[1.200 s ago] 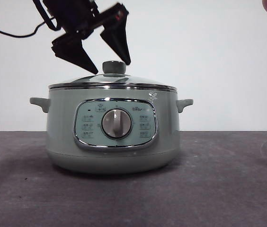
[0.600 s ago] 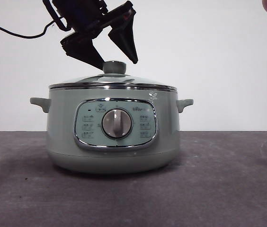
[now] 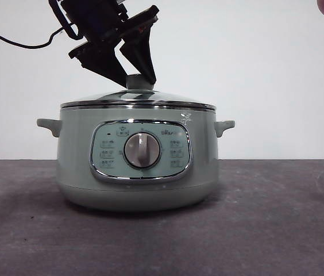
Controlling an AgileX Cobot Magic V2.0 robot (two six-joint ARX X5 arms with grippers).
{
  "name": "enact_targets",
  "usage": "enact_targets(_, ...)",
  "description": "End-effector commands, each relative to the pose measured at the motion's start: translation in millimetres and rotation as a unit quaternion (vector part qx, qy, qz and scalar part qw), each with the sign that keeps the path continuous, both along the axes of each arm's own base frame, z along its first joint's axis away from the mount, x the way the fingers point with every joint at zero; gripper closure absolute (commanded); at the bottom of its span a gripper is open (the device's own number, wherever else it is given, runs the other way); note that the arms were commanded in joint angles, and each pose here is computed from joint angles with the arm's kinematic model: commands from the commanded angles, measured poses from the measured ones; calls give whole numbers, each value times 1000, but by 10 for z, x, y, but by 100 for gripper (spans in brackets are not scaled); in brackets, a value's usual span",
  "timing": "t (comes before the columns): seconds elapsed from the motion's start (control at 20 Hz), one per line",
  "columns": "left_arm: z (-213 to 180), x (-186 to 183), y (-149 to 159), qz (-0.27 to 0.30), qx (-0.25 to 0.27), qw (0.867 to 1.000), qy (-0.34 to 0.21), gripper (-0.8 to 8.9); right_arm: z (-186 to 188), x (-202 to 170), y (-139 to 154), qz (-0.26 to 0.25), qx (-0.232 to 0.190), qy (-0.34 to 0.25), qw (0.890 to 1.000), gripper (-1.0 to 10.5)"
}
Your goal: Pick up the egg,open the lid,put the egg in the pot,close the lid
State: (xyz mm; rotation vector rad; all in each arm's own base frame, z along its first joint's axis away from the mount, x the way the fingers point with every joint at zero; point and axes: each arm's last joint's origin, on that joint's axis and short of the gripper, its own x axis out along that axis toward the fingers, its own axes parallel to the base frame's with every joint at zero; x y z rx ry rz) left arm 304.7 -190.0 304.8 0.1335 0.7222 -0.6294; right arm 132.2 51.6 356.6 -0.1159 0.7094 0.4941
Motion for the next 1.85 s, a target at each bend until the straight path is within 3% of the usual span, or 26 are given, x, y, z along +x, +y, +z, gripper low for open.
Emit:
enact_targets(0.05, -29, 10, -21, -2, -3, 1000, 9, 730, 8, 3, 4, 4, -1, -7, 1000, 963)
enact_targets(0.15, -28, 11, -20, -2, -3, 1000, 9, 825, 8, 3, 4, 4, -1, -8, 1000, 963)
enact_targets(0.5, 168, 7, -11, -2, -18, 1000, -16, 821, 9, 3, 4, 4, 0, -8, 1000, 964)
enact_targets(0.85, 935, -240, 158, 10, -29, 996, -80, 821, 59, 73, 31, 6, 14, -41, 999, 964)
enact_targets(1.05, 1432, -622, 420, 26, -41, 990, -131, 821, 71, 316, 162, 44, 64, -59, 995, 964)
enact_targets(1.3, 1786, -1260, 852, 59, -32, 982, -175, 821, -69, 848, 581, 86, 91, -67, 990, 964)
enact_targets(1.5, 1914, -1706, 1125, 70, -39, 978, -194, 821, -206, 1318, 1143, 133, 95, -72, 984, 964)
enact_targets(1.65, 1936, -1928, 1256, 73, -43, 978, -193, 821, -399, 1643, 1555, 164, 76, -49, 982, 964)
enact_targets(1.85, 1934, -2072, 1342, 77, -48, 978, -186, 821, -837, 1920, 2017, 184, 14, -27, 982, 964)
